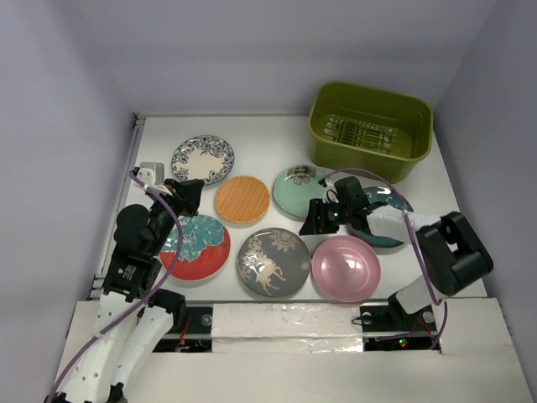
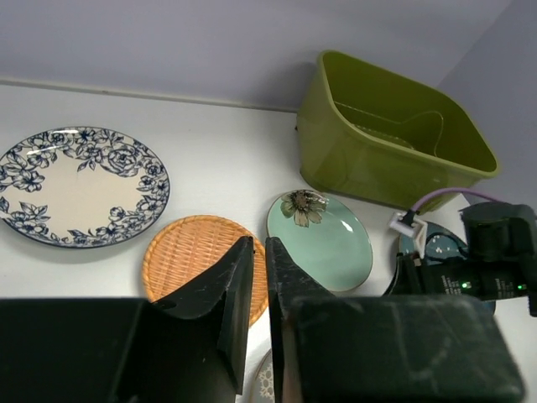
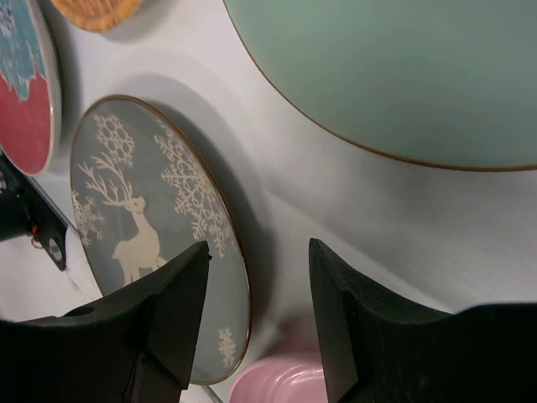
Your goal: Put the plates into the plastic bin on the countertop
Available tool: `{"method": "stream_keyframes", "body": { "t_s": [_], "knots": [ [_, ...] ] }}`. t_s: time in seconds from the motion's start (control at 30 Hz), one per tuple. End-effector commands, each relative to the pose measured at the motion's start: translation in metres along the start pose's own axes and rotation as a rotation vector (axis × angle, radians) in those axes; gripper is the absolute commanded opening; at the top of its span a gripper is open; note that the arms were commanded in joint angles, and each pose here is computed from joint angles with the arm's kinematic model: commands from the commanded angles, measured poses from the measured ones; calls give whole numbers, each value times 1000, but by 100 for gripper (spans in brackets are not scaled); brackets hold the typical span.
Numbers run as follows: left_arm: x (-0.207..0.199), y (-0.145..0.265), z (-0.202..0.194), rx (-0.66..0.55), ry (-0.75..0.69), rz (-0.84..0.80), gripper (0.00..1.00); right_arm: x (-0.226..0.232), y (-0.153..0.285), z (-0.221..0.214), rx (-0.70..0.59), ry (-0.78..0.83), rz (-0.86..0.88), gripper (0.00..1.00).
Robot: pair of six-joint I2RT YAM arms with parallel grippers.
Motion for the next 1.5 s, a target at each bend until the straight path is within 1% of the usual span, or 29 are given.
{"method": "stream_keyframes", "body": {
  "t_s": [0.0, 0.2, 0.3, 0.37, 0.5, 0.53, 0.6, 0.63, 0.73, 0.8, 0.87, 0.9, 0.93, 1.03, 1.07, 1.17, 1.23, 1.27, 1.3, 1.33, 1.4, 1.43, 1.47],
  "knots": [
    [-2, 1, 8, -40, -17, -10, 10, 12, -10, 15, -12, 79, 119, 57],
    [-3, 3, 9, -50, -18, -17, 19, 13, -25, -1, 58, 54, 147, 56],
    [-3, 5, 11, -60, -20, -13, 23, 12, -38, -13, 104, 26, 197, 52],
    [-2, 6, 11, -62, -19, -1, 25, 7, -44, -16, 126, 7, 206, 47],
    [-1, 6, 11, -60, -21, 7, 28, 9, -48, -18, 134, 2, 224, 39],
    [-1, 7, 12, -65, -21, 7, 28, 8, -49, -17, 130, 1, 217, 33],
    [-1, 7, 12, -68, -22, 7, 29, 8, -49, -18, 132, -6, 218, 27],
    [-1, 8, 13, -72, -22, 7, 29, 7, -49, -20, 139, -11, 224, 18],
    [-1, 9, 13, -77, -24, 11, 29, 11, -43, -22, 139, -8, 245, 0],
    [-1, 9, 13, -78, -24, 15, 29, 18, -36, -20, 123, -3, 270, 0],
    [0, 9, 14, -81, -25, 21, 29, 36, -20, -12, 79, 29, 323, 0],
    [0, 10, 14, -83, -27, 22, 29, 44, -12, -9, 66, 19, 344, 0],
    [0, 10, 14, -84, -26, 27, 29, 59, 3, -2, 22, 52, 392, 0],
    [0, 12, 15, -90, -24, 38, 29, 92, 31, 13, -34, 71, 484, 0],
    [1, 12, 15, -90, -24, 44, 29, 106, 47, 17, -71, 102, 523, 0],
    [1, 15, 17, -100, -22, 49, 29, 133, 86, 36, -174, 130, 595, 0],
    [0, 15, 16, -99, -18, 48, 29, 141, 113, 59, -289, 117, 624, 0],
    [3, 15, 17, -105, -17, 81, 29, 142, 124, 68, -339, 113, 630, 0],
    [3, 15, 17, -106, -15, 87, 29, 136, 141, 86, -430, 95, 617, 0],
    [3, 15, 17, -107, -13, 91, 30, 140, 159, 103, -512, 104, 611, 0],
    [2, 15, 17, -103, -13, 82, 31, 133, 178, 130, -629, 74, 582, 0],
    [2, 15, 16, -102, -13, 82, 31, 125, 200, 153, -736, 64, 552, 0],
    [2, 15, 16, -102, -13, 79, 32, 119, 209, 166, -786, 43, 530, 0]
  ]
}}
Point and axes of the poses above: each gripper's point midway between its finger pads, its own y axis back along the fingers, its own x axis along the line the jaws close on, z = x × y, the point moved 9 cm from there along y, back along the fingers, and after that the axes turned 7 degrees about -y, right-handed, at the moved point
